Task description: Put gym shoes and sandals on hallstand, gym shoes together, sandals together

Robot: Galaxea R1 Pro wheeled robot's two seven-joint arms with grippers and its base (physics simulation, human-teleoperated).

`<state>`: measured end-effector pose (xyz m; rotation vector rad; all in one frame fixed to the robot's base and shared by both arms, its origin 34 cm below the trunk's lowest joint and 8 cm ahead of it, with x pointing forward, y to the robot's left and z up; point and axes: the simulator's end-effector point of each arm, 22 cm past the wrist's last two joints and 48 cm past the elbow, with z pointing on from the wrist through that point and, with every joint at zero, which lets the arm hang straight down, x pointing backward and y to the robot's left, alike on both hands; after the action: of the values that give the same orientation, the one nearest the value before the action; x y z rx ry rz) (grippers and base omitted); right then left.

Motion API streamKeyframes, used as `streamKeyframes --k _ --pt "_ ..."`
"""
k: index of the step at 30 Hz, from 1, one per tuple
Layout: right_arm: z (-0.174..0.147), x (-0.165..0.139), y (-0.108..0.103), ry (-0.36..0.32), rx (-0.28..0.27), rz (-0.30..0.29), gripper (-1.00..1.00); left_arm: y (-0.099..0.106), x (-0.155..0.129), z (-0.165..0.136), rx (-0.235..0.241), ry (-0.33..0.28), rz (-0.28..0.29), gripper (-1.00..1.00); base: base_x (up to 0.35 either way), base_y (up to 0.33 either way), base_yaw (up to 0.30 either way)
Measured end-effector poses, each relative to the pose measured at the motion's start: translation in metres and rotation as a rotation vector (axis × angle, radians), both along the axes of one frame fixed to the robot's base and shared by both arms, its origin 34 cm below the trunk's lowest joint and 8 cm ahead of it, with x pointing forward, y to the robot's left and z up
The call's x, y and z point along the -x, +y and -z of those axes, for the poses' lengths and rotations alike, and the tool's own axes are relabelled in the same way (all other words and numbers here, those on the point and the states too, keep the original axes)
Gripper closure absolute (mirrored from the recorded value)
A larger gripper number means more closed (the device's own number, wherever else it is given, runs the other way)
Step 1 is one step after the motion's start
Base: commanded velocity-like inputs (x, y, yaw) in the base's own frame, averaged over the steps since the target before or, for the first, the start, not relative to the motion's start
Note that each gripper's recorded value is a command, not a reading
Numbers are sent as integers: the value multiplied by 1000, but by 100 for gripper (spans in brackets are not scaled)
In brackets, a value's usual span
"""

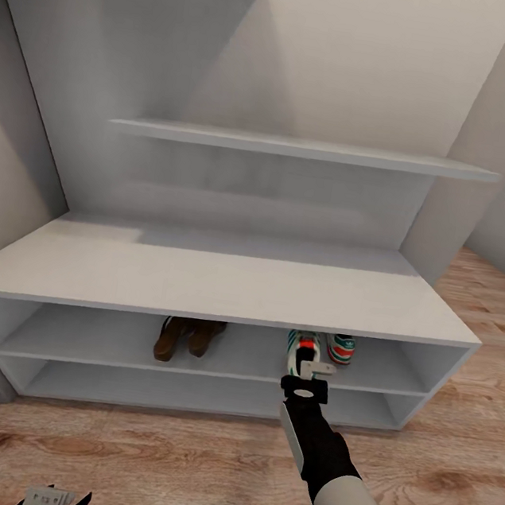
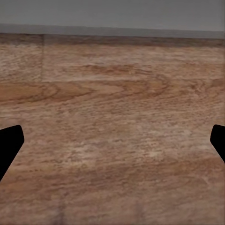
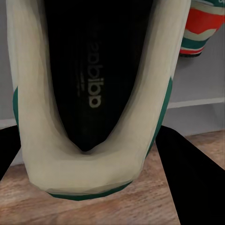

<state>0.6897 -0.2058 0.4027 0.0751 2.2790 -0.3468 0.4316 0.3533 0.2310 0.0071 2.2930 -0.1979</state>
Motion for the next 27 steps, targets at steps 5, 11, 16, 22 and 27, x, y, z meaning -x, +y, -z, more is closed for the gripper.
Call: streamKeyframes --k 5,11,16,22,27 --pt "3 3 -1 17 2 1 100 -1 1 0 0 1 2 -100 0 0 0" --pt "3 4 -1 39 5 0 100 -2 1 1 2 3 6 -100 0 0 0" --pt "6 7 -2 65 11 -2 100 -2 1 1 2 3 6 -100 0 0 0" --pt "10 12 -2 97 18 -5 100 -2 1 1 2 3 5 -100 0 0 0" --pt "13 20 -4 167 34 -12 100 -2 1 1 2 2 3 -100 0 0 0"
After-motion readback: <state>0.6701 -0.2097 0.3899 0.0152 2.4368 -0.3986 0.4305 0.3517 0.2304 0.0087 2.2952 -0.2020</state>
